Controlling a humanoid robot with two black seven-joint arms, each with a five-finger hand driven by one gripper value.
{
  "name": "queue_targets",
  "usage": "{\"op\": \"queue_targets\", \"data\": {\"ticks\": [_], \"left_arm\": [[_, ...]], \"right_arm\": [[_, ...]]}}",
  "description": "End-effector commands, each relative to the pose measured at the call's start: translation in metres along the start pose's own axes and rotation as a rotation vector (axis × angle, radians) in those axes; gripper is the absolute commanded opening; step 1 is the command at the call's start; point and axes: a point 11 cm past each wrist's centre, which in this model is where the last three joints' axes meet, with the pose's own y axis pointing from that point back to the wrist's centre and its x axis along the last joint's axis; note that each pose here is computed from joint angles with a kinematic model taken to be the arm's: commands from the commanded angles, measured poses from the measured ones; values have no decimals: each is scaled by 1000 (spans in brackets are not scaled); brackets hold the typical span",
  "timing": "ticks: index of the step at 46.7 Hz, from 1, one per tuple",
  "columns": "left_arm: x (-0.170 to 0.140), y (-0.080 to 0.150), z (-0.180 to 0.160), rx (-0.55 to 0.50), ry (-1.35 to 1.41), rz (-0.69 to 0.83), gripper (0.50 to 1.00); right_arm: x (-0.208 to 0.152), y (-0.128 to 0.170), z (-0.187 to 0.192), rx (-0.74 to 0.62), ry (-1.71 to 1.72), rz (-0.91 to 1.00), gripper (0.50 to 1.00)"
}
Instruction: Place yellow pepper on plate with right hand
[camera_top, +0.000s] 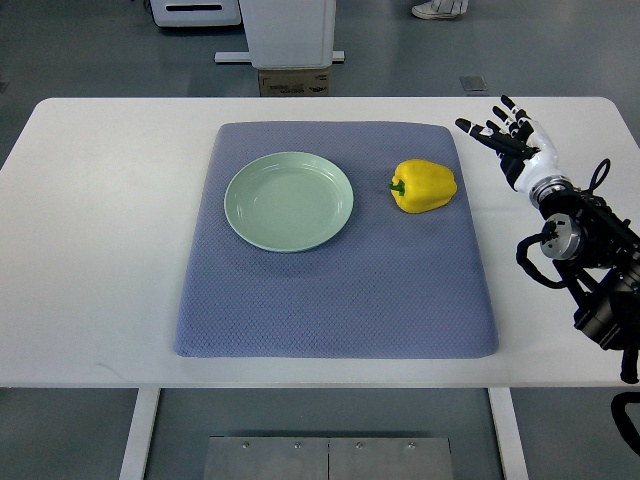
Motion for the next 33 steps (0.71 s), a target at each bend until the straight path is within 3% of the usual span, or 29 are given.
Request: {"op": "queue_targets", "data": {"ticks": [1, 33], "left_arm": [[0, 0, 0, 0, -1, -1, 1000], [0, 0, 0, 0, -1, 1, 1000]], "right_arm": [[1, 0, -2, 1, -29, 5, 1000], [0, 0, -1, -1, -72, 7, 1000]]}}
